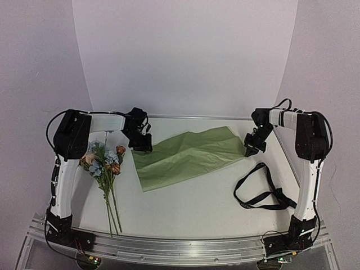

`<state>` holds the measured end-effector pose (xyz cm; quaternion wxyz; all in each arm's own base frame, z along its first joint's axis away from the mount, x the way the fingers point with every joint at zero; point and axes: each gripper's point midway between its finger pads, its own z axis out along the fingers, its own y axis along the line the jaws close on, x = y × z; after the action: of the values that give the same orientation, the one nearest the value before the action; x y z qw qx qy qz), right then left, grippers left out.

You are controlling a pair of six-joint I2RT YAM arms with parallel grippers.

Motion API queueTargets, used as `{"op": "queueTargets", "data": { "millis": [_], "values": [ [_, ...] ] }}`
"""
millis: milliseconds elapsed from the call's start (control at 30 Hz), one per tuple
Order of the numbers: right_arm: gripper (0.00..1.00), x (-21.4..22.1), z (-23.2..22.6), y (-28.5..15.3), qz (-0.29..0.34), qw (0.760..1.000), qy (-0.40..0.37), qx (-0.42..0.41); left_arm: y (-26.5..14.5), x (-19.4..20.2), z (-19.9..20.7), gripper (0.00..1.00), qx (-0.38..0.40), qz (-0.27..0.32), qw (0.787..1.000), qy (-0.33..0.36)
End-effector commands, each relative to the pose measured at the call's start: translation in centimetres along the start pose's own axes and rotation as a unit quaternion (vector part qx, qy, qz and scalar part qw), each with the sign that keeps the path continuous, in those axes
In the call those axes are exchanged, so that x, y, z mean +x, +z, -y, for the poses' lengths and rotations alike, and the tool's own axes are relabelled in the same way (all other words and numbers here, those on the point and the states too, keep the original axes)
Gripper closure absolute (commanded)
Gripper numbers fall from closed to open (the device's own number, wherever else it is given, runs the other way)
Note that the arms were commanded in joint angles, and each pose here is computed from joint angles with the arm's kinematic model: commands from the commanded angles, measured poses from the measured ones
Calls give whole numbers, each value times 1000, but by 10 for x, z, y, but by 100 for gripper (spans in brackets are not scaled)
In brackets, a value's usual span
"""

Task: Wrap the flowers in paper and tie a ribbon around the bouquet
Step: Adjust the folded wrapping paper at the center of the board.

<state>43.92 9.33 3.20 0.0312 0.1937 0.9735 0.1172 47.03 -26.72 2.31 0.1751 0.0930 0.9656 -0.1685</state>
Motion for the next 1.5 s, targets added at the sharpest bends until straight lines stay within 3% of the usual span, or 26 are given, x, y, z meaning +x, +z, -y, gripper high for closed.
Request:
{"op": "queueTargets", "data": {
  "millis": [0, 233, 533, 733, 867, 1100, 1267, 1333, 1467],
  "values": [
    [93, -8, -10, -5, 4, 1000, 1, -12, -17, 5, 19, 77, 5, 5, 1000, 11],
    [93, -12, -19, -3, 5, 1000, -2, -23, -26, 11, 35, 92, 34, 8, 999, 15],
    [92, -28, -45, 2, 6, 998, -17, -58, -21, 56, 104, 93, 103, -20, 994, 26],
    [91, -36, -59, 3, 9, 997, -30, -76, -50, 75, 141, 91, 141, -6, 990, 4],
    [92, -34, -67, 4, 7, 995, -50, -87, -76, 85, 145, 82, 138, 11, 990, -26],
    [94, -29, -81, -1, 11, 990, -95, -101, -122, 72, 108, 59, 65, 83, 993, -56],
    [95, -28, -87, 1, 12, 989, -100, -105, -114, 52, 106, 44, 104, 56, 993, -15],
    [95, -29, -88, 2, 11, 990, -97, -106, -105, 49, 102, 42, 94, 35, 995, -3],
    [95, -28, -90, 3, 10, 990, -94, -106, -104, 59, 75, 30, 57, 24, 998, -32]
  ]
}}
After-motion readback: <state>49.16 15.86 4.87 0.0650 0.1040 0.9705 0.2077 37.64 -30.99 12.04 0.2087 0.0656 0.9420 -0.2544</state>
